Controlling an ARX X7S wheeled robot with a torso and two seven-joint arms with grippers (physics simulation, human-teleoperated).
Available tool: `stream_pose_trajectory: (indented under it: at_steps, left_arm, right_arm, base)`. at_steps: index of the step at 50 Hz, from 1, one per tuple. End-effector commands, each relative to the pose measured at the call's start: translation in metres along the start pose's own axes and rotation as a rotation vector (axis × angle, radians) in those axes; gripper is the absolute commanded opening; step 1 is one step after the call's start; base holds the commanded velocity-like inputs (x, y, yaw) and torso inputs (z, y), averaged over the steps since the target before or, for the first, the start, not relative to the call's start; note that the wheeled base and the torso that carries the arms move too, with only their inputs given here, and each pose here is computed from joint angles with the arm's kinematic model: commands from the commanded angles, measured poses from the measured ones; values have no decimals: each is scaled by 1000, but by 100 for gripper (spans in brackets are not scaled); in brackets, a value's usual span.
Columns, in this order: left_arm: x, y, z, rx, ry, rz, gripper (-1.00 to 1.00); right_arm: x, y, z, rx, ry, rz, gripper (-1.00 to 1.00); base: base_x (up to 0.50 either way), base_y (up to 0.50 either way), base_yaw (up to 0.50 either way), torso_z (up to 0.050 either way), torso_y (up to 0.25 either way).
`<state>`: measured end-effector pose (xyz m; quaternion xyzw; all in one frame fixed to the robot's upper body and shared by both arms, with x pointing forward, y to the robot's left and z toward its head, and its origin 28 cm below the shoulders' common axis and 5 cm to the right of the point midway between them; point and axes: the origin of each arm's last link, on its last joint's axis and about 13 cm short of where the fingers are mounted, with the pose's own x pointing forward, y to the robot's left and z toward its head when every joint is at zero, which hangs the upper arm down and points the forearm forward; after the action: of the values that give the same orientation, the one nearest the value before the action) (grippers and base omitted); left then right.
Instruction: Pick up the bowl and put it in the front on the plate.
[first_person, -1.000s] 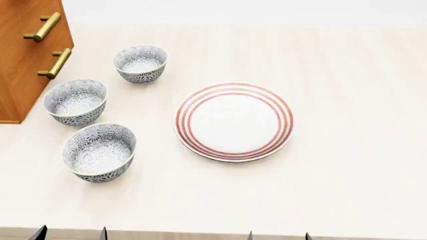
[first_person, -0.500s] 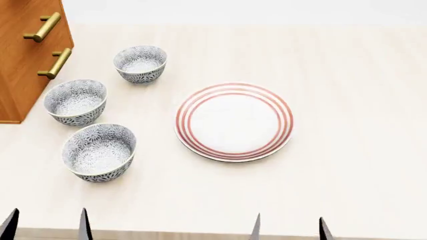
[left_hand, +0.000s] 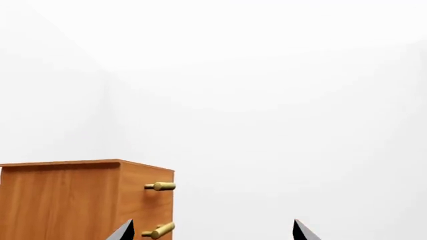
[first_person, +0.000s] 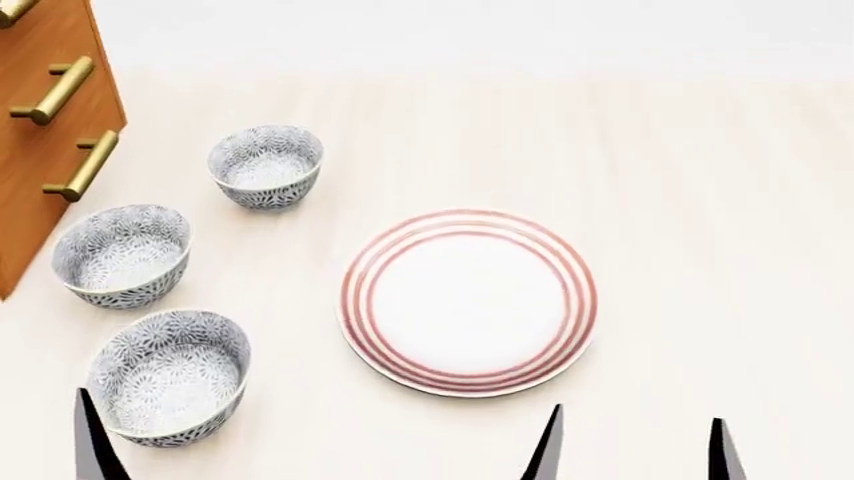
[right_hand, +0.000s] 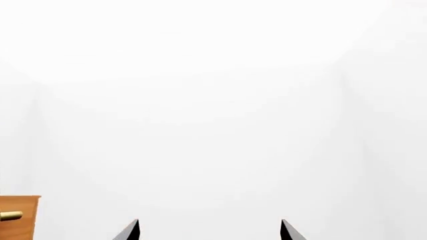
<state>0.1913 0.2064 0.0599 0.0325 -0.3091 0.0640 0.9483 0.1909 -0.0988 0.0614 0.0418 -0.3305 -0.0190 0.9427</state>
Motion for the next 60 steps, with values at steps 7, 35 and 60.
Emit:
stream_pose_trajectory:
  at_steps: [7,35,60]
  left_arm:
    - [1,0,6,21,-69,13,100]
    - [2,1,9,23,-88,28,100]
    - [2,1,10,22,-90,30,100]
  right_arm:
    - [1,1,5,-8,-68,18,100]
    - [2,2,7,-16,-89,32,100]
    - [4,2,10,-2,-110,30,100]
  base:
    - [500,0,0,0,0]
    - [500,0,0,0,0]
    - [345,0,0,0,0]
